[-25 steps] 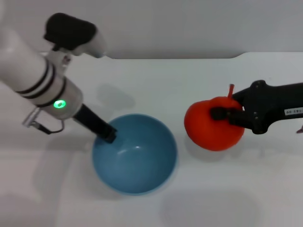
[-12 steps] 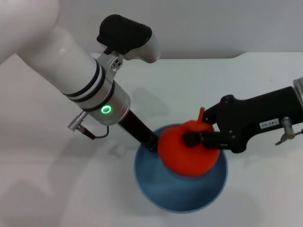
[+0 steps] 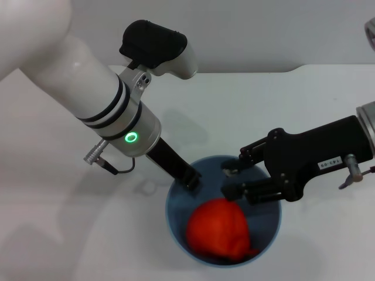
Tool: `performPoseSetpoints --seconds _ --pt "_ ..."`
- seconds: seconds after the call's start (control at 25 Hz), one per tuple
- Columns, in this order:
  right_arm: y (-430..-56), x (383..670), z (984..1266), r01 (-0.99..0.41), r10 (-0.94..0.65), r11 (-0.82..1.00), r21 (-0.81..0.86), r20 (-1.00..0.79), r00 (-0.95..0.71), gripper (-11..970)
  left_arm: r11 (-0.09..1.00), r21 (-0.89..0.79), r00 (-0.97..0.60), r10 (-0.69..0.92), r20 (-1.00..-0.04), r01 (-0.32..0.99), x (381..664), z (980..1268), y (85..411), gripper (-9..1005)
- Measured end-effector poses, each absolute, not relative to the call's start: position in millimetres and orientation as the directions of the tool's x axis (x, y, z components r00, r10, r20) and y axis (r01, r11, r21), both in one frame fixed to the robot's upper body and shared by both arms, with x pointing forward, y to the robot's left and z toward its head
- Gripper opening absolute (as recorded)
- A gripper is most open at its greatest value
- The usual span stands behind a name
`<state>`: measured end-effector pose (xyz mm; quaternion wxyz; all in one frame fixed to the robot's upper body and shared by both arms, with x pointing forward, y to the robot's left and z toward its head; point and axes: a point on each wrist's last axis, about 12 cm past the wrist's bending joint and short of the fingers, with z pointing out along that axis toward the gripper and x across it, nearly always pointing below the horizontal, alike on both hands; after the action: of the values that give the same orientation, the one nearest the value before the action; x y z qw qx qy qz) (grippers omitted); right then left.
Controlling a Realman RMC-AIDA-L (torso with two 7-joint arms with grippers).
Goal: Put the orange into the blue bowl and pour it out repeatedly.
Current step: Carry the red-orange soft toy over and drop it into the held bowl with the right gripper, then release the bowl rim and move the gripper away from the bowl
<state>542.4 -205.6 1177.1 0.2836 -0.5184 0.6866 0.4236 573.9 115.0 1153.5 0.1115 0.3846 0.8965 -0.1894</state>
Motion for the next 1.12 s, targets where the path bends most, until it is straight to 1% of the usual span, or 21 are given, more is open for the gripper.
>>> performPoseSetpoints --seconds 0.2,0.32,0.36,0.4,0.6,0.72,0.88,1.12 --pt "-218 547 1181 -0.942 -0.422 0.166 0.293 -0.842 -0.336 398 0.632 -0.250 -0.677 0.649 -0.347 0.733 574 1153 115 0" --pt "-242 552 1184 -0.910 -0.324 0.275 0.311 -0.861 -0.392 409 0.623 -0.229 -0.660 0.659 -0.362 0.748 573 1148 109 0" --pt "-258 551 1182 -0.886 -0.264 0.331 0.326 -0.869 -0.418 409 0.624 -0.213 -0.654 0.660 -0.370 0.751 573 1141 106 1" --pt "-258 551 1182 -0.886 -0.264 0.331 0.326 -0.869 -0.418 410 0.624 -0.213 -0.654 0.660 -0.370 0.751 573 1141 106 1" --pt "-278 542 1174 -0.848 -0.201 0.394 0.355 -0.867 -0.456 408 0.659 -0.213 -0.684 0.629 -0.370 0.721 580 1122 107 1" --pt "-287 540 1171 -0.827 -0.152 0.419 0.374 -0.869 -0.470 409 0.667 -0.228 -0.699 0.621 -0.356 0.709 581 1119 107 2" --pt "-293 538 1169 -0.814 -0.107 0.429 0.391 -0.873 -0.476 409 0.668 -0.229 -0.699 0.618 -0.360 0.708 582 1119 107 2" --pt "-295 537 1167 -0.824 -0.113 0.434 0.365 -0.885 -0.452 408 0.667 -0.257 -0.702 0.574 -0.421 0.699 586 1133 106 171"
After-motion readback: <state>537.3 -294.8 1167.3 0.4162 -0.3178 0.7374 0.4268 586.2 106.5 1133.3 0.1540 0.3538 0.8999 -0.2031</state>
